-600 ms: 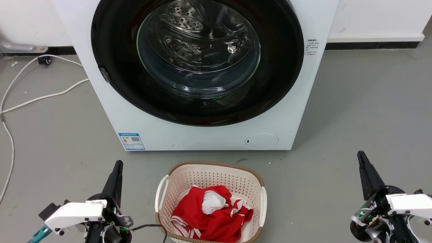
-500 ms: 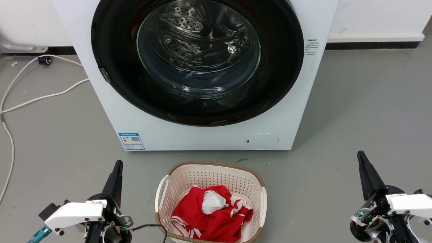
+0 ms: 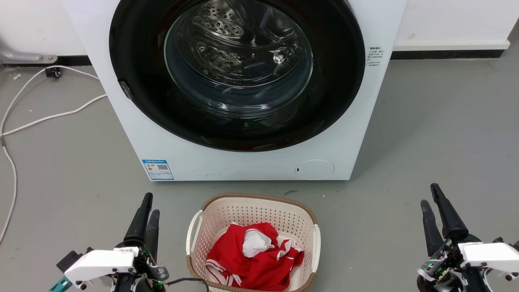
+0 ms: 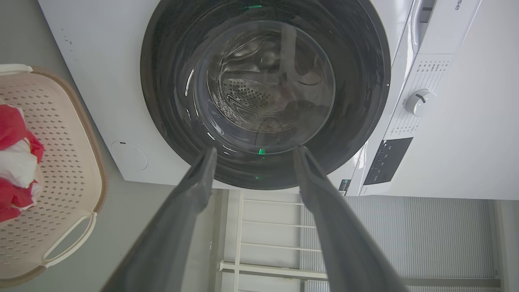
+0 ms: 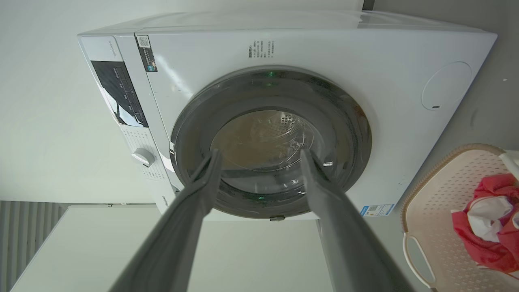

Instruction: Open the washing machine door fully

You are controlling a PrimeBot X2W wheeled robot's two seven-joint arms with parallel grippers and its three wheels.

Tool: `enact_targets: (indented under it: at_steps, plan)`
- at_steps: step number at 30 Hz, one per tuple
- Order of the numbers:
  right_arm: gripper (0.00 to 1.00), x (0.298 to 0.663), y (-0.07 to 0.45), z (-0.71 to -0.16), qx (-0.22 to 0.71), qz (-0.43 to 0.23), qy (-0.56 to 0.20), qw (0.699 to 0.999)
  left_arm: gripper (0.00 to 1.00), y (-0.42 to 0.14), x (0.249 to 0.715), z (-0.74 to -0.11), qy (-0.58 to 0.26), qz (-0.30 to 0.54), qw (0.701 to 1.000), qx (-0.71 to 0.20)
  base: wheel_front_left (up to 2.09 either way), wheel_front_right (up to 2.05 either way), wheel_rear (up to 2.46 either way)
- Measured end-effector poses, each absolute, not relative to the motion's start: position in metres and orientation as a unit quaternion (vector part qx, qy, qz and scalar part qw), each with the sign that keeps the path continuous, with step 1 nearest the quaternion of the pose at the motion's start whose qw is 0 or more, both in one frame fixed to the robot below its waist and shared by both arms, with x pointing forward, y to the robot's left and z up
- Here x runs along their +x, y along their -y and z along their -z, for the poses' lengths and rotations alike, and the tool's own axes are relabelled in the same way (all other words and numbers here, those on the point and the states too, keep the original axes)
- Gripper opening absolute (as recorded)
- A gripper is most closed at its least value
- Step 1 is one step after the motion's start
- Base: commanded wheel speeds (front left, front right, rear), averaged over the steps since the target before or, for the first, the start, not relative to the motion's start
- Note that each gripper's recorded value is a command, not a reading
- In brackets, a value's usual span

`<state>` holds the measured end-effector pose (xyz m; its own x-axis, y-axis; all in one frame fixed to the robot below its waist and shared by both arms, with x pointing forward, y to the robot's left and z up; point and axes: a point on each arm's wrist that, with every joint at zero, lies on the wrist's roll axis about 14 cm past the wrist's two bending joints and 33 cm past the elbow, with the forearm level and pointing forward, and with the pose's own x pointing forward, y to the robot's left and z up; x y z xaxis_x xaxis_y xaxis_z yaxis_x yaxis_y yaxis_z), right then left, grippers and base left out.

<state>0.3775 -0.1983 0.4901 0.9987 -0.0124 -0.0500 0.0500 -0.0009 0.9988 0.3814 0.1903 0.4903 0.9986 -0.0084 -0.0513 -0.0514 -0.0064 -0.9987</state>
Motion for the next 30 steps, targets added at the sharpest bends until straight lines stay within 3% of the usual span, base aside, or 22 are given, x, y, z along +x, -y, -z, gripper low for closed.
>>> enact_targets:
  at_steps: [11, 30]
  plan:
    - [1.00, 0.378, 0.196, -0.506, 0.677, 0.011, 0.009, 0.736, 1.00, -0.181, 0.386, -0.509, -0.001, 0.005, 0.728, -0.686, 0.00, 0.00, 0.00]
    - [1.00, 0.377, 0.187, -0.541, 0.466, -0.026, 0.053, 0.883, 1.00, -0.185, 0.390, -0.555, 0.069, 0.034, 0.843, -0.532, 0.00, 0.00, 0.00]
